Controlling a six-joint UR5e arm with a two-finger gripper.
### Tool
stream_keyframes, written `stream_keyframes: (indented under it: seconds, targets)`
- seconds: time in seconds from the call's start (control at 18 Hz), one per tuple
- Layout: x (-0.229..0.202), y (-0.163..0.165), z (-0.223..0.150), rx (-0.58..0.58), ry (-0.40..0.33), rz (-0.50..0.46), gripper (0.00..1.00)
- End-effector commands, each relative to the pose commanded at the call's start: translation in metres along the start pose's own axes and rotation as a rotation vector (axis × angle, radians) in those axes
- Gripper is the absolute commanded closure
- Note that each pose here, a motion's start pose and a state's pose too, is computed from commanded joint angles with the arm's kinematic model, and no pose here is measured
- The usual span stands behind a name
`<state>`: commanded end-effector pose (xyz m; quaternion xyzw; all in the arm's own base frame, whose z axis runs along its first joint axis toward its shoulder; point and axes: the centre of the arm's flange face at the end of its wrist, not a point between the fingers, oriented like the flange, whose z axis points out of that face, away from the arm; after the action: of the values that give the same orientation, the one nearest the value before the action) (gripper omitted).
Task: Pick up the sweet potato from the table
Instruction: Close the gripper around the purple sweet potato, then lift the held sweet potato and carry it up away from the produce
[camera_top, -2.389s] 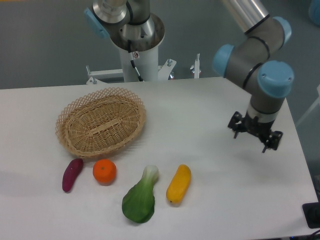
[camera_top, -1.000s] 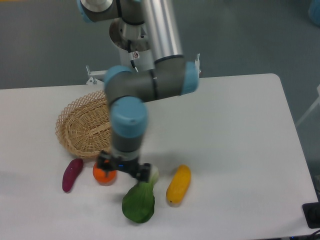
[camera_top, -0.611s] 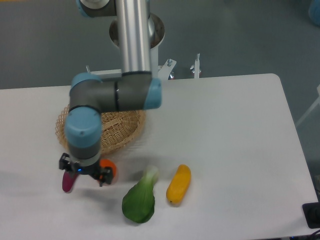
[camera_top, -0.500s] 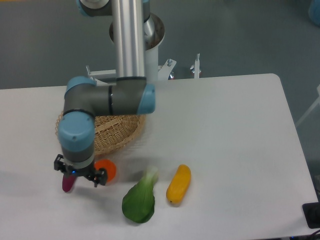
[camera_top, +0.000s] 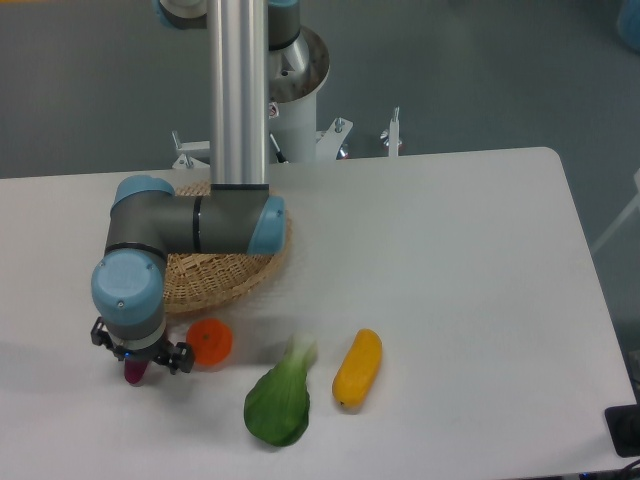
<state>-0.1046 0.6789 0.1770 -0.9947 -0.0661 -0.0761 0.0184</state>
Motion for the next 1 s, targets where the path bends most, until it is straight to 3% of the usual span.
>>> stream_keyframes:
  seconds: [0.06,0.11,0.28,0.44,1.0]
  targets:
    - [0.003,0.000,0.000,-0.001,0.000,0.003,0.04]
    - [0.005,0.000,0.001,-0.001,0.000,-0.003,0.15]
    - [0.007,-0.001,-0.001,0.001,0.000,-0.047,0.58]
    - [0.008,-0.005,-0.014,0.025,-0.007,-0.051,0.87]
    - [0.004,-0.008,-0.055,0.086,-0.020,-0.057,0.91]
